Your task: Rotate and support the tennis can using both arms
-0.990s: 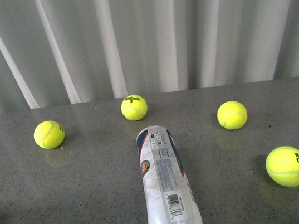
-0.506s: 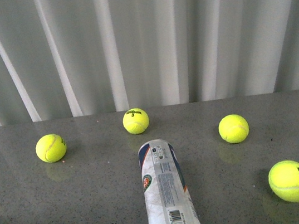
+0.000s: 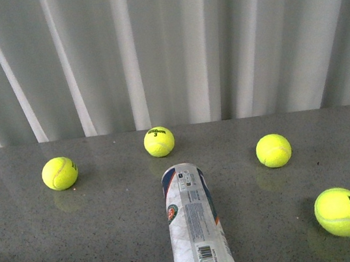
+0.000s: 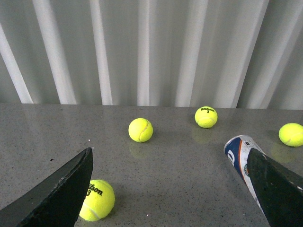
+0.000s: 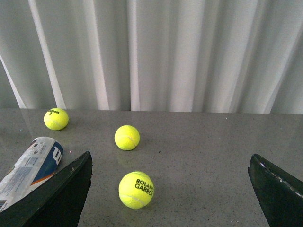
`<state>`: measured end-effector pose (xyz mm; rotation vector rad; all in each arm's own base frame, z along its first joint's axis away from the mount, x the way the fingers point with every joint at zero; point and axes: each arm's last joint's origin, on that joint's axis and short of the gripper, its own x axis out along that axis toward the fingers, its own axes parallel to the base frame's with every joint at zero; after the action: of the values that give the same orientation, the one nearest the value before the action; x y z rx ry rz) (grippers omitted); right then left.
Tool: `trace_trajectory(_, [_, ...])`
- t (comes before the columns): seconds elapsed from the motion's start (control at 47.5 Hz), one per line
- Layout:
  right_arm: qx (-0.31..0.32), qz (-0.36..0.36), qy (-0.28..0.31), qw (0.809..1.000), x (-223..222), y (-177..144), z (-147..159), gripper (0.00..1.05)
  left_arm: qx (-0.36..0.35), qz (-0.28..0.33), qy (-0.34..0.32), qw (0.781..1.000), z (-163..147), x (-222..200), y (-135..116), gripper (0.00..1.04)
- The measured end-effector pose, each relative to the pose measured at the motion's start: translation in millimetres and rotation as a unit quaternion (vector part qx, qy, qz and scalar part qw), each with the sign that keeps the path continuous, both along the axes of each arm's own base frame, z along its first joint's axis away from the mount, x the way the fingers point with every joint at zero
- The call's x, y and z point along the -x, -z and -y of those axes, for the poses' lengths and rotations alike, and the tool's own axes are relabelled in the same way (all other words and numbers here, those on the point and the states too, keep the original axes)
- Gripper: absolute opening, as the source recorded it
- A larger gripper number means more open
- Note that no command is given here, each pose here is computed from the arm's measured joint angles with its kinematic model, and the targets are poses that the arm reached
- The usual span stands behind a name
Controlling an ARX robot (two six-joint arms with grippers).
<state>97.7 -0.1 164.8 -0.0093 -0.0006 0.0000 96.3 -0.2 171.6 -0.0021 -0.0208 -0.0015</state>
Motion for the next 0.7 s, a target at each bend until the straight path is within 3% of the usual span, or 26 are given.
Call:
trace_trajectory(0.063, [-0.003,-0.01,0.004,1.0,0,1,0,0.98,0.0,0.0,0.0,1.0,0,0,0,0.98])
trace_trajectory(0.169, [-0.027,-0.12,0.006,0.992,-3,-5,2,0.98,0.0,0.0,0.0,1.0,0,0,0,0.98])
trace_trajectory(0.253, [-0.034,-0.116,0.002,0.993,-7,-15,5,0.98,0.0,0.0,0.0,1.0,0,0,0,0.98])
trace_trajectory(0.421, [-0.037,-0.057,0.002,0.998,-33,-64,20,0.98,0.0,0.0,0.0,1.0,0,0,0,0.98])
trace_trajectory(0.569, [-0.054,-0.068,-0.004,0.996,-95,-115,36,0.98,0.0,0.0,0.0,1.0,0,0,0,0.98])
trace_trajectory(0.695, [-0.104,-0.204,-0.05,0.972,-185,-128,38,0.98,0.0,0.0,0.0,1.0,0,0,0,0.98])
